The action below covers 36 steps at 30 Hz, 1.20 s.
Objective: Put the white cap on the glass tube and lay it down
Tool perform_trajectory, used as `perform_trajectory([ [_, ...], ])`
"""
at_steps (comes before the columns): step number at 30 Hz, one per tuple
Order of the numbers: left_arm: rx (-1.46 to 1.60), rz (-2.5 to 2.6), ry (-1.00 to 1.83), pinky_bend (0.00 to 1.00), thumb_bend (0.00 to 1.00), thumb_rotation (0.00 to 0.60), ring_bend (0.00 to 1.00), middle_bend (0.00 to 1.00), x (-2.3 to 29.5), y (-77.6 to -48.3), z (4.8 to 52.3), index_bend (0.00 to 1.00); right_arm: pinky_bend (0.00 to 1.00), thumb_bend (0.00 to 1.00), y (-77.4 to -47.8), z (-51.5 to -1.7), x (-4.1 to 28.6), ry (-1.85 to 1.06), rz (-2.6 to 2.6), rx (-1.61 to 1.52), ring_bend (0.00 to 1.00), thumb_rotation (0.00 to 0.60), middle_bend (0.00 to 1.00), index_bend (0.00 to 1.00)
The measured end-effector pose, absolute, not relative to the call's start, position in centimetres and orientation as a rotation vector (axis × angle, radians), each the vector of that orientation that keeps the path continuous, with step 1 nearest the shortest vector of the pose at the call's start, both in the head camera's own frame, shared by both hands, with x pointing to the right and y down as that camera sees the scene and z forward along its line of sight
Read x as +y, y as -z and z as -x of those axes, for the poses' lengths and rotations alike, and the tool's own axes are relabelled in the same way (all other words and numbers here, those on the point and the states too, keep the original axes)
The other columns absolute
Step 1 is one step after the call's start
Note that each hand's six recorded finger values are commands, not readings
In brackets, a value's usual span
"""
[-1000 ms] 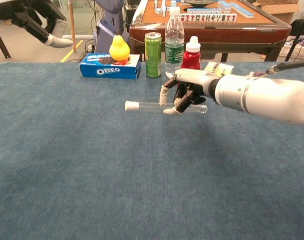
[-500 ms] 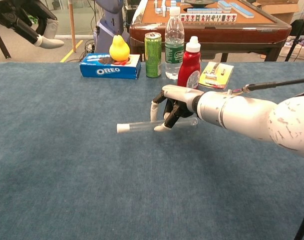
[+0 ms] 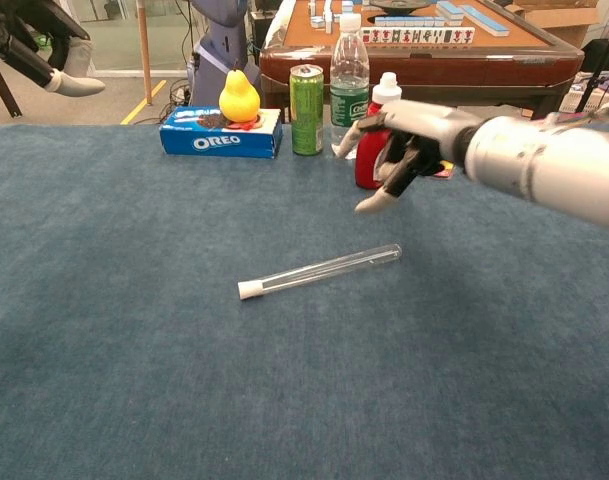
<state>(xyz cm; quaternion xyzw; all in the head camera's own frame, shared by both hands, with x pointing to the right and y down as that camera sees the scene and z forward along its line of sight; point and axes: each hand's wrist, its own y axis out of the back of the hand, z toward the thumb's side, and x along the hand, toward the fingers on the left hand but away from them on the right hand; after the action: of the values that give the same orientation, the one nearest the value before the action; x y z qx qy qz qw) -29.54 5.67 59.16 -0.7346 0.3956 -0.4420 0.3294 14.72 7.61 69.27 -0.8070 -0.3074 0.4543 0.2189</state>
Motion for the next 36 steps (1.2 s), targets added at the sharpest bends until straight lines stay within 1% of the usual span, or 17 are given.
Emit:
perform_trajectory([
  [2, 1.045, 1.906, 1.186, 0.91, 0.25, 0.6, 0.59, 0.66, 5.9, -59.4, 30.4, 0.06, 1.0, 0.32, -67.6, -16.8, 7.1, -1.251, 2.179, -0.884, 1.0, 0.6, 1.0, 0.58],
  [4, 1.042, 1.886, 1.22, 0.86, 0.25, 0.6, 0.58, 0.64, 6.4, -59.6, 31.3, 0.14, 1.0, 0.32, -65.7, -19.2, 6.7, -1.253, 2.116, -0.91, 1.0, 0.6, 0.99, 0.6],
  [6, 1.037, 1.855, 1.262, 0.81, 0.25, 0.6, 0.57, 0.63, 7.1, -59.8, 32.5, 0.18, 1.0, 0.32, -63.9, -21.7, 6.7, -1.264, 2.058, -0.927, 0.99, 0.6, 0.95, 0.61],
  [9, 1.042, 1.804, 1.33, 0.74, 0.25, 0.6, 0.55, 0.61, 8.3, -60.1, 34.7, 0.24, 1.0, 0.32, -61.5, -25.6, 7.2, -1.304, 1.967, -0.943, 0.91, 0.6, 0.87, 0.61],
  [13, 1.047, 1.741, 1.426, 0.66, 0.25, 0.6, 0.52, 0.57, 10.3, -60.2, 38.0, 0.25, 0.99, 0.32, -59.0, -30.5, 9.1, -1.379, 1.867, -0.945, 0.76, 0.6, 0.74, 0.61],
  [14, 1.046, 1.721, 1.454, 0.65, 0.25, 0.6, 0.5, 0.56, 10.9, -60.2, 38.9, 0.25, 0.96, 0.32, -58.6, -31.5, 9.7, -1.394, 1.85, -0.945, 0.71, 0.6, 0.7, 0.61],
  [17, 1.042, 1.675, 1.518, 0.59, 0.25, 0.6, 0.45, 0.51, 12.7, -59.9, 41.2, 0.24, 0.86, 0.32, -57.7, -34.0, 11.5, -1.43, 1.802, -0.953, 0.6, 0.6, 0.62, 0.6],
  [20, 1.046, 1.629, 1.56, 0.54, 0.25, 0.6, 0.4, 0.45, 14.6, -59.3, 43.0, 0.22, 0.83, 0.32, -57.1, -35.8, 13.3, -1.452, 1.753, -0.971, 0.55, 0.6, 0.56, 0.55],
  [23, 1.058, 1.583, 1.577, 0.5, 0.25, 0.6, 0.37, 0.41, 16.3, -58.5, 44.2, 0.2, 0.83, 0.32, -56.6, -37.6, 15.1, -1.468, 1.705, -1.007, 0.54, 0.6, 0.55, 0.52],
  [30, 1.078, 1.51, 1.557, 0.46, 0.25, 0.6, 0.36, 0.41, 20.3, -56.4, 44.9, 0.2, 0.82, 0.32, -55.7, -40.4, 18.9, -1.482, 1.626, -1.099, 0.54, 0.6, 0.55, 0.52],
  [33, 1.077, 1.504, 1.565, 0.46, 0.25, 0.6, 0.36, 0.41, 22.3, -55.9, 44.7, 0.2, 0.82, 0.32, -55.8, -40.6, 20.0, -1.48, 1.617, -1.112, 0.54, 0.6, 0.55, 0.52],
  [36, 1.077, 1.508, 1.575, 0.45, 0.25, 0.6, 0.36, 0.4, 23.5, -55.8, 44.4, 0.2, 0.82, 0.32, -55.8, -40.4, 20.4, -1.469, 1.63, -1.12, 0.54, 0.6, 0.55, 0.52],
])
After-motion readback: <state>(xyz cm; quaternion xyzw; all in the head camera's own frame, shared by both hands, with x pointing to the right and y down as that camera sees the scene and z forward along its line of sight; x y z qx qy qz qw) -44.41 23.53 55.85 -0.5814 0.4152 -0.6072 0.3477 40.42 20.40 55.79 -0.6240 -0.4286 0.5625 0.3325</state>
